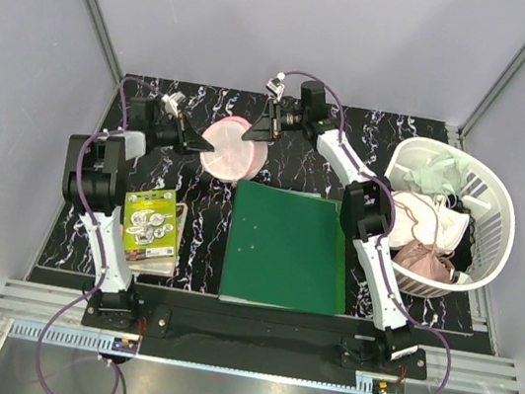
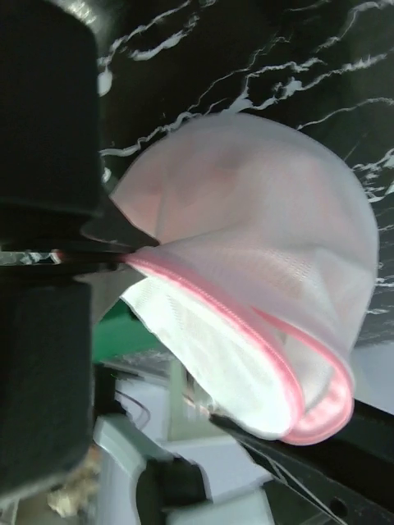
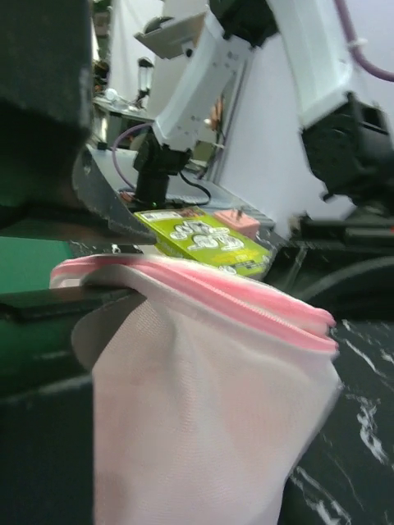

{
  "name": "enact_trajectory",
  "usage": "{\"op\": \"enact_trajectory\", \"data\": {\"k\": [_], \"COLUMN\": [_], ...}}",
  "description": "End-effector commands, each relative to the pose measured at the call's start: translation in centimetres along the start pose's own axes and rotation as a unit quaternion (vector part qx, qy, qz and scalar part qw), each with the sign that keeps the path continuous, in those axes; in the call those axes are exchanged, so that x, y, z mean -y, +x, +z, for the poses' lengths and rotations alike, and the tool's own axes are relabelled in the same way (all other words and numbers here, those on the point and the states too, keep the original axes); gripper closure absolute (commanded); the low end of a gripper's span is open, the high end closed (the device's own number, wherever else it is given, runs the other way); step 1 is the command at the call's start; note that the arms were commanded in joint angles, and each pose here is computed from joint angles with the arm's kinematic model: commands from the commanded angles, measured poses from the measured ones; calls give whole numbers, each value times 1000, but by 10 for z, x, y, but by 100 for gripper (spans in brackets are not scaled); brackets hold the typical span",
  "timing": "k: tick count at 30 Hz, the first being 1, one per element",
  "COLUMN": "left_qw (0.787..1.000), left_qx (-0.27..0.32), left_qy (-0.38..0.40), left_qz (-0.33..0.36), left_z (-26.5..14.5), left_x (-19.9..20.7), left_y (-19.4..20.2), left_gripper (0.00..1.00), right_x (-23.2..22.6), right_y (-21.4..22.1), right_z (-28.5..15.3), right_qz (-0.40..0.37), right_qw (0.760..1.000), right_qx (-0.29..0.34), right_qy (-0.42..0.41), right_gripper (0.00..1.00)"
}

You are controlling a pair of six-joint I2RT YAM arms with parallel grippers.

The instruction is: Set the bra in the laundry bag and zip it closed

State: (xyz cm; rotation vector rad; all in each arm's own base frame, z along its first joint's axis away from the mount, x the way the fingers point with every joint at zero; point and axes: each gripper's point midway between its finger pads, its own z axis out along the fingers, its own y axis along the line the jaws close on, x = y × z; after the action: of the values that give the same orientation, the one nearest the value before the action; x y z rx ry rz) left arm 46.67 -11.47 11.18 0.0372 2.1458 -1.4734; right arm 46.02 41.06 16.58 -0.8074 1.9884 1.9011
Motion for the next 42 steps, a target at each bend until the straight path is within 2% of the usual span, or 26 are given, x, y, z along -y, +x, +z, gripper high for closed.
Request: {"op": "enact_trajectory", "data": {"k": [1,2,3,5,6,7,8,9,11,12,14,15,16,17,20,22,27,34,36,40,42], "left_qw": [993,990,988,981,976,968,963,955,938,933,923,919,916,910,905,904,905,908,910,920,926], "left_qx": [116,130,137,161,166,178,212,219,257,270,285,290,293,300,307,307,302,293,290,269,256], "left_qy": [26,6,-5,-34,-47,-50,-48,-56,-71,-71,-86,-85,-85,-88,-80,-79,-68,-62,-59,-46,-40], "left_qz": [-19,-47,-65,-106,-135,-171,-161,-191,-221,-227,-243,-255,-262,-271,-283,-285,-290,-293,-290,-281,-274], "left_z": [-27,-29,-30,-37,-39,-41,-47,-47,-53,-56,-58,-59,-59,-60,-59,-56,-51,-47,-46,-39,-35], "left_x": [64,57,56,53,44,44,51,42,38,43,38,39,37,35,38,40,45,47,50,56,59], "left_y": [-31,-26,-24,-23,-11,-8,-17,-2,-3,-4,3,3,6,6,4,5,7,8,7,5,3], "left_gripper": [100,100,100,100,100,100,100,100,100,100,100,100,100,100,100,100,100,100,100,100,100], "right_x": [-15,-3,-11,13,2,16,22,7,19,5,10,-6,0,-15,-29,-30,-41,-26,-25,-17,-15], "right_y": [-29,-38,-47,-49,-56,-46,-50,-56,-47,-52,-42,-46,-27,-32,-18,-4,7,18,19,24,25], "right_z": [1,-3,-8,-22,-29,-36,-46,-52,-66,-71,-76,-77,-71,-63,-37,-22,11,24,27,36,39], "right_qz": [0,18,18,67,67,99,101,91,112,104,126,120,154,142,178,210,238,268,275,294,302], "right_qw": [997,991,988,969,963,952,939,935,911,908,896,899,897,905,917,913,916,908,908,906,905], "right_qx": [53,84,100,141,156,164,187,199,223,236,253,265,263,273,272,276,265,263,262,255,252], "right_qy": [58,103,119,193,208,237,271,280,328,331,341,328,320,293,233,214,185,184,178,167,164], "right_gripper": [50,46,43,29,25,22,18,17,11,10,9,9,9,9,12,22,28,32,38,56,58]}}
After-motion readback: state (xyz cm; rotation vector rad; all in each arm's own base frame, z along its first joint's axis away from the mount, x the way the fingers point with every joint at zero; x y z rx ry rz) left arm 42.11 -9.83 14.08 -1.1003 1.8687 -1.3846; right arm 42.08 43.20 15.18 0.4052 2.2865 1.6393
